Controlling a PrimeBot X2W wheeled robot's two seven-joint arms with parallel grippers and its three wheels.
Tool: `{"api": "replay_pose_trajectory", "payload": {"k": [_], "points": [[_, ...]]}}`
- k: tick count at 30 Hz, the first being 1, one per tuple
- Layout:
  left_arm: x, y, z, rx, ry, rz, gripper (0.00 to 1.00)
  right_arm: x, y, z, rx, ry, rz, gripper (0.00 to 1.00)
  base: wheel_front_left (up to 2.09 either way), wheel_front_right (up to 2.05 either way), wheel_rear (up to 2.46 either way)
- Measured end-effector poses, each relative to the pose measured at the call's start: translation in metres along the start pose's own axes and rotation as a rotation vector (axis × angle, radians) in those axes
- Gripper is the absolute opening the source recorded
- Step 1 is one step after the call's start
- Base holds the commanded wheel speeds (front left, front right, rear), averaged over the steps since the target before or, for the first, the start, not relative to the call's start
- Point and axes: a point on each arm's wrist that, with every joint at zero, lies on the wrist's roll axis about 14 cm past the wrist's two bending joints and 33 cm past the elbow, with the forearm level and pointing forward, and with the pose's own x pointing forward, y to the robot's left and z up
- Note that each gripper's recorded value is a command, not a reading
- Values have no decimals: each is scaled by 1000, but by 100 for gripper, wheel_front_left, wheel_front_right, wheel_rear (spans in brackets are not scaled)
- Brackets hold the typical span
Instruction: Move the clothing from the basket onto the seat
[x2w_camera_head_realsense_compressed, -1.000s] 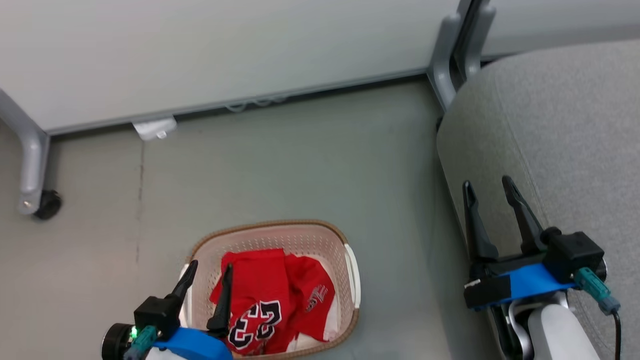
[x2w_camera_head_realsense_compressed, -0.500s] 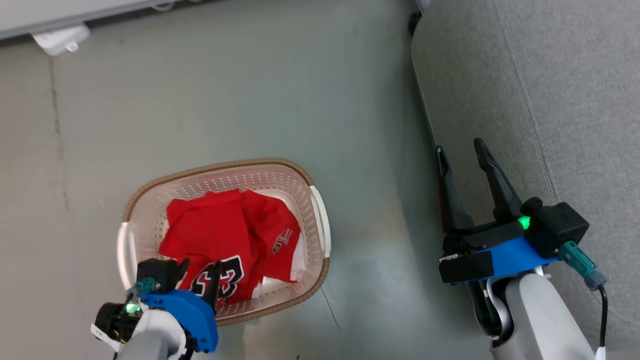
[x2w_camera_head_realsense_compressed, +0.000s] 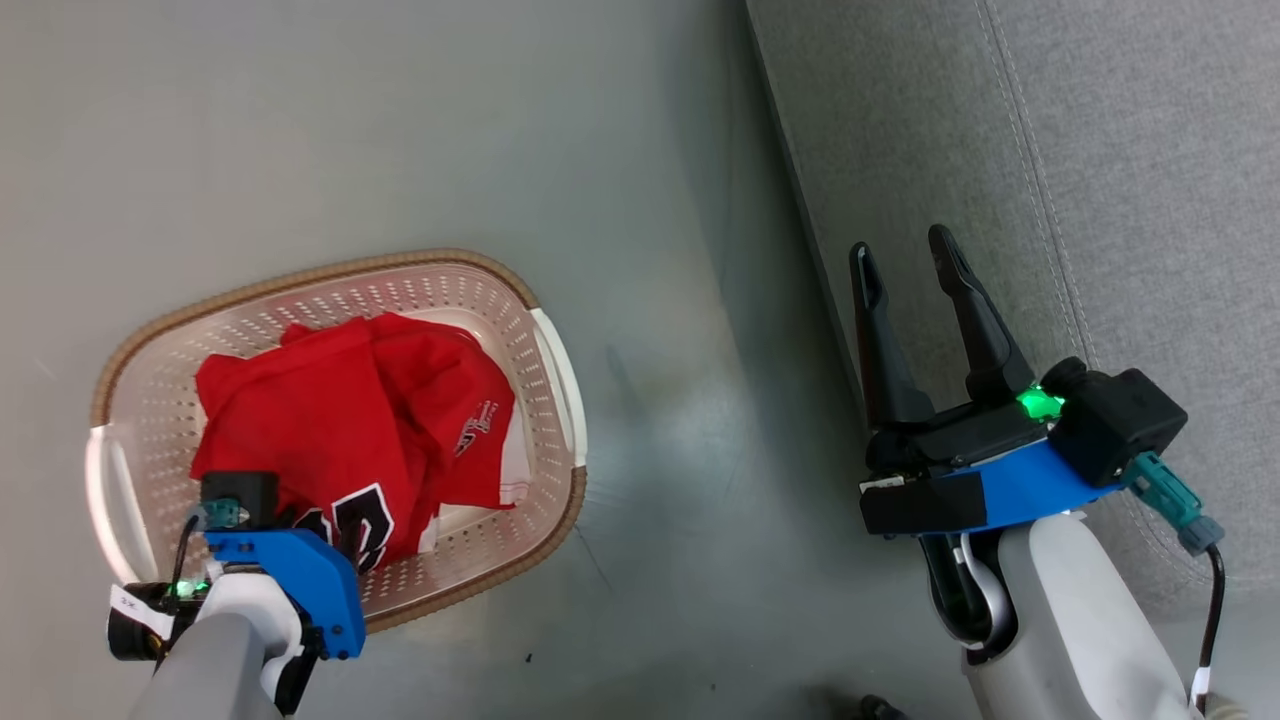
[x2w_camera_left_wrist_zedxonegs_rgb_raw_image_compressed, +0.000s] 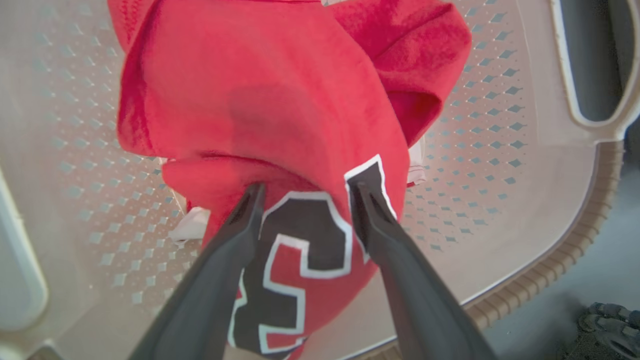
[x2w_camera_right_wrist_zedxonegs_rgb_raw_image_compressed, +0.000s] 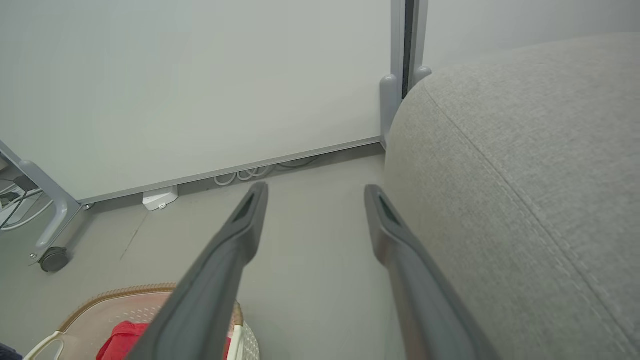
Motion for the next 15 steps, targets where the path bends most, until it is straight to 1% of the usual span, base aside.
{"api": "replay_pose_trajectory", "payload": {"k": [7, 9, 10, 15], "points": [[17, -5, -16, -32, 74, -17, 100, -2, -9, -11, 1, 28, -25, 100, 0, 0, 0], [20, -7, -19, -26, 91, -23, 20, -3, -11, -12, 0, 31, -30, 100, 0, 0, 0], [20, -8, -19, -23, 94, -25, 0, -3, -12, -12, 0, 33, -32, 100, 0, 0, 0], [22, -12, -19, -13, 100, -39, 0, -3, -12, -12, 2, 31, -33, 100, 0, 0, 0]]}}
